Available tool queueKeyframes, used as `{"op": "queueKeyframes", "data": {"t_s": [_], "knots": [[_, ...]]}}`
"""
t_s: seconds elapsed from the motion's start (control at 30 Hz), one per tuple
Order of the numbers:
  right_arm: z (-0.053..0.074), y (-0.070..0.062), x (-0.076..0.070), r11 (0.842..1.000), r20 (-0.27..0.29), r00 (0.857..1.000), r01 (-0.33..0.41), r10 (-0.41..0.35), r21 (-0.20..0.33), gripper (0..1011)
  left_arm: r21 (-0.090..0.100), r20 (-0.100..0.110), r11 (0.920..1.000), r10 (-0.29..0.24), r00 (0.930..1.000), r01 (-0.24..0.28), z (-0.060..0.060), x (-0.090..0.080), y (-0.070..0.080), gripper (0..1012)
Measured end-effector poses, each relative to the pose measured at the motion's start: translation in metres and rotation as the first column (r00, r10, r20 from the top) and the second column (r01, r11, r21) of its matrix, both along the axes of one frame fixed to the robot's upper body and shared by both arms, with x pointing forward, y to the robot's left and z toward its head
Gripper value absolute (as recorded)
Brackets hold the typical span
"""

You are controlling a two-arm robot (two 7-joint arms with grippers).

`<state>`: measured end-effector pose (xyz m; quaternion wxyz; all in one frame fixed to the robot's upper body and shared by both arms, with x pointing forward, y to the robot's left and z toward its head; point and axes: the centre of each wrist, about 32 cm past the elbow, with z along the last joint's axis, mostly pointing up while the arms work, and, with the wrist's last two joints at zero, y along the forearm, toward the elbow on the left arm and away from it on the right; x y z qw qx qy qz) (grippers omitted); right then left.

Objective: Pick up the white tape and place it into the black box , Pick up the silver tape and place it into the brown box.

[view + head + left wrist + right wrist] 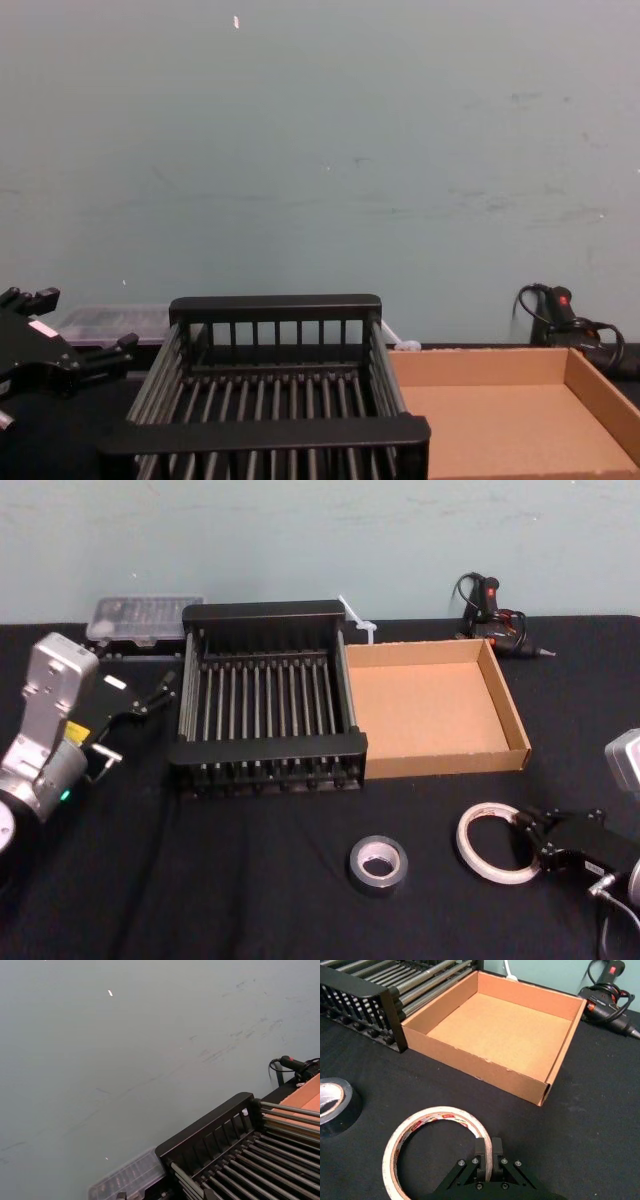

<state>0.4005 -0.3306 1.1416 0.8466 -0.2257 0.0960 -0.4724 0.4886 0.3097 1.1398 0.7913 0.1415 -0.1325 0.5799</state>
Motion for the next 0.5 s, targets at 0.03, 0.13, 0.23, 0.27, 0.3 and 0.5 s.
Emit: {"op": "queueKeyframes", "data": {"t_s": [0.03, 0.13, 0.23, 0.27, 0.3, 0.5], "knots": [[0.0001, 0.0001, -0.0002, 1.0, 0.003, 1.0, -0.001, 0.001, 0.001, 78, 0.0, 0.0, 1.0, 0.0, 1.0, 0.0, 0.0, 0.0, 0.0, 1001], [0.0001, 0.0002, -0.001, 1.0, 0.014, 1.0, -0.004, 0.004, 0.003, 78, 0.0, 0.0, 1.0, 0.0, 1.0, 0.0, 0.0, 0.0, 0.0, 1001], [0.0004, 0.0001, -0.0018, 1.0, 0.03, 1.0, -0.009, 0.008, 0.011, 77, 0.0, 0.0, 1.0, 0.0, 1.0, 0.0, 0.0, 0.0, 0.0, 1001], [0.0006, 0.0002, -0.0024, 1.0, 0.04, 0.999, -0.011, 0.01, 0.016, 78, 0.0, 0.0, 1.0, 0.0, 1.0, 0.0, 0.0, 0.0, 0.0, 1001], [0.0006, 0.0002, -0.0024, 1.0, 0.04, 0.999, -0.011, 0.01, 0.016, 78, 0.0, 0.0, 1.0, 0.0, 1.0, 0.0, 0.0, 0.0, 0.0, 1001], [0.0018, -0.0006, -0.0045, 0.999, 0.085, 0.996, -0.011, 0.007, 0.044, 78, 0.0, 0.0, 1.0, 0.0, 1.0, 0.0, 0.0, 0.0, 0.0, 1001]]}}
